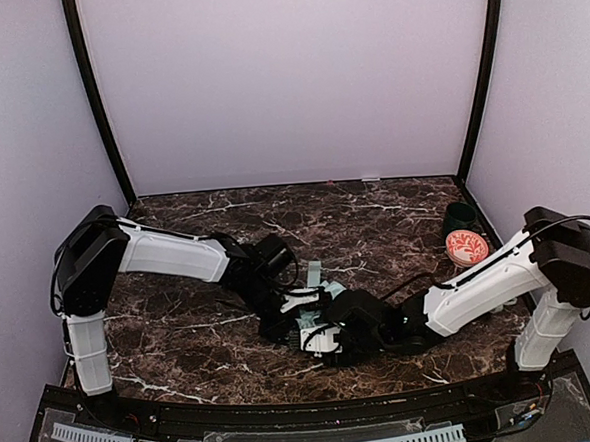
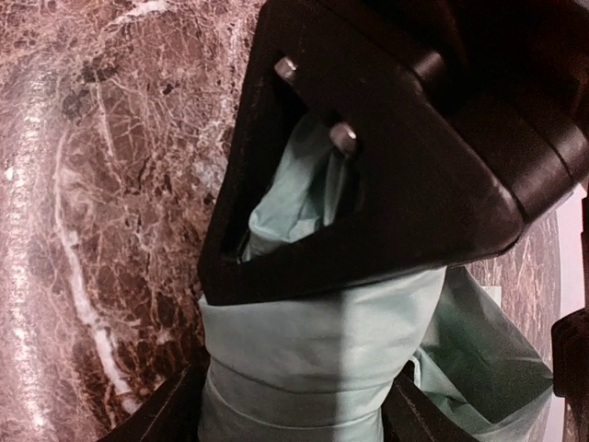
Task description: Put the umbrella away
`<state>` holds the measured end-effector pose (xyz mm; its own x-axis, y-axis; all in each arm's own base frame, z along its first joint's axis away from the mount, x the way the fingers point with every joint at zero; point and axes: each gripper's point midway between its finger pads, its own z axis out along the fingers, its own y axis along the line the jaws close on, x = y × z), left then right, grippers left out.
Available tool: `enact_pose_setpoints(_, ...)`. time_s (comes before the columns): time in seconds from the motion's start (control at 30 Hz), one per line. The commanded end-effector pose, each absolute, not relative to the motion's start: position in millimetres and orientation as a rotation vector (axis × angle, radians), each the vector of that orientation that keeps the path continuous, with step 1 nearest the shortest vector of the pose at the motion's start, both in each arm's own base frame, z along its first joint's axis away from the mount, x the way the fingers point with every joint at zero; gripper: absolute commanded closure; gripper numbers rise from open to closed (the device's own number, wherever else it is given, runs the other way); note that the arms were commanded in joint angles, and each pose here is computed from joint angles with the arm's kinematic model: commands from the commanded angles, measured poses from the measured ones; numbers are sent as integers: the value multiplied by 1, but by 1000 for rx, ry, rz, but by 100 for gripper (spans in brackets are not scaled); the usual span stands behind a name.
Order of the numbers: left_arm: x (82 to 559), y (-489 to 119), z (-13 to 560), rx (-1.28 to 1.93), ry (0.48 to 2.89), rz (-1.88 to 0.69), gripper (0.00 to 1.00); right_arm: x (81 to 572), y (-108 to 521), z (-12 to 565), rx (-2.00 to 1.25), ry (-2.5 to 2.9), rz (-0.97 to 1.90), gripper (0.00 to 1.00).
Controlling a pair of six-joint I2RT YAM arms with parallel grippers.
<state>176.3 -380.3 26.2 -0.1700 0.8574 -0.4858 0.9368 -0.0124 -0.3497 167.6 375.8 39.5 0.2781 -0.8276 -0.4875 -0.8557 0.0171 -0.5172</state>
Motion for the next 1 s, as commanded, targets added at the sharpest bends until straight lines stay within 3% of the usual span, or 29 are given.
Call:
enact_pose_setpoints(0.0, 123, -312, -21, 2031, 2564, -907, 96, 177, 368, 21, -1807, 1598, -53, 41)
enact_pose_setpoints(0.13, 127, -316, -15, 2007, 2533, -936, 94, 175, 369, 18, -1801, 1653, -20, 66)
enact_pose_setpoints(0.23, 140, -328, -2, 1927, 2441, -970, 78, 170, 368, 15, -1801, 1705, 45, 78)
enact_pose_setpoints(0.37, 149, -340, 24, 1845, 2271, -995, 63, 168, 361, 5, -1784, 1843, 163, 85)
enact_pose_setpoints(0.53, 186, -332, 42, 1631, 2203, -738, 45, 161, 356, -2, -1792, 1949, 328, 87)
enact_pose_setpoints(0.57, 192, -331, 51, 1586, 2171, -708, 36, 159, 355, -4, -1797, 1971, 357, 87)
enact_pose_setpoints(0.6, 195, -331, 63, 1555, 2113, -702, 34, 157, 355, -5, -1807, 1990, 391, 87)
enact_pose_setpoints(0.67, 191, -328, 81, 1524, 1974, -720, 14, 155, 355, -8, -1821, 2028, 450, 88)
enact_pose_setpoints(0.7, 186, -321, 80, 1511, 1933, -717, 11, 154, 355, -10, -1826, 2047, 476, 88)
enact_pose_setpoints(0.83, 188, -312, 106, 1434, 1781, -640, 11, 149, 351, -18, -1841, 2147, 568, 88)
enact_pose_setpoints(0.97, 156, -319, 125, 1615, 1456, -497, 15, 140, 351, -17, -1823, 2260, 753, 88)
